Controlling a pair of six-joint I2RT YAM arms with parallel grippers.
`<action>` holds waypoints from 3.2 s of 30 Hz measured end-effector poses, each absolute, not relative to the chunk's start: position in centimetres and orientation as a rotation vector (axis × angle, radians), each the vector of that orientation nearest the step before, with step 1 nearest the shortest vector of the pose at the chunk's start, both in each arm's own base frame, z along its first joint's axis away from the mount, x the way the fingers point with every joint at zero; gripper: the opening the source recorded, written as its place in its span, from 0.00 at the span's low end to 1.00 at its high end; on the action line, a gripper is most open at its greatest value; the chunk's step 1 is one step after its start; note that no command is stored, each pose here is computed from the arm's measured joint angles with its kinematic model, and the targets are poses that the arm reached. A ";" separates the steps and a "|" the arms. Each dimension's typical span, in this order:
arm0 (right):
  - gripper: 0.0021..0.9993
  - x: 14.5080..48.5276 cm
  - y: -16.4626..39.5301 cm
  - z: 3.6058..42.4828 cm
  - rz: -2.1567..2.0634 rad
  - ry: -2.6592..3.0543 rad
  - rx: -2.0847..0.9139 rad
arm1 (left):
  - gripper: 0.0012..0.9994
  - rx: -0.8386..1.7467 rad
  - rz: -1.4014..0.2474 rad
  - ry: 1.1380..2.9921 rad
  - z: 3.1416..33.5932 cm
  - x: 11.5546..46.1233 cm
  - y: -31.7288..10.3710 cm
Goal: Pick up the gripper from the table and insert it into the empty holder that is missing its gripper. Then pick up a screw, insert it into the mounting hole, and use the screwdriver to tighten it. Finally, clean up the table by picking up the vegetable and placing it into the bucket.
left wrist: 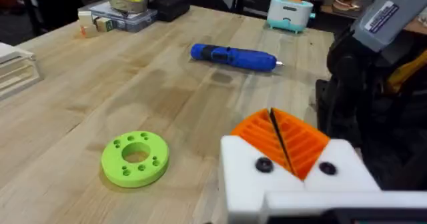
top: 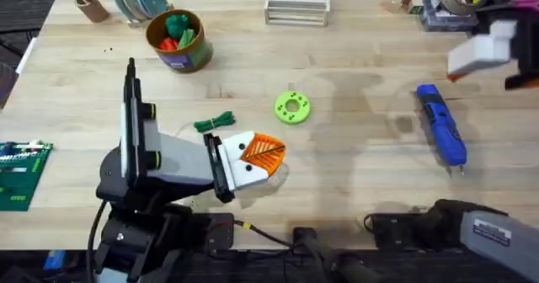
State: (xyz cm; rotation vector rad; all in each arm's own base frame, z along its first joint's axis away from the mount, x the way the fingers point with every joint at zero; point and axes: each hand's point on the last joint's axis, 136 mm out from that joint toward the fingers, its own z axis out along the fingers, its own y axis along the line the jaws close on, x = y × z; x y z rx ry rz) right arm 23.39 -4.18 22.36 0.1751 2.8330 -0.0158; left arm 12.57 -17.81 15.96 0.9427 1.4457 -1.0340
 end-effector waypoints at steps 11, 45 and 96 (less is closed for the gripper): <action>0.99 25.0 -6.7 18.0 -0.119 2.970 0.102 | 0.01 0.943 -1.034 1.446 16.0 12.6 -17.8; 0.99 26.6 -8.5 7.3 0.102 3.089 -0.367 | 0.01 0.943 -1.034 1.446 16.0 12.6 -17.8; 0.65 27.8 -9.6 3.6 0.096 3.122 -0.463 | 0.01 0.943 -1.034 1.446 16.0 12.6 -17.8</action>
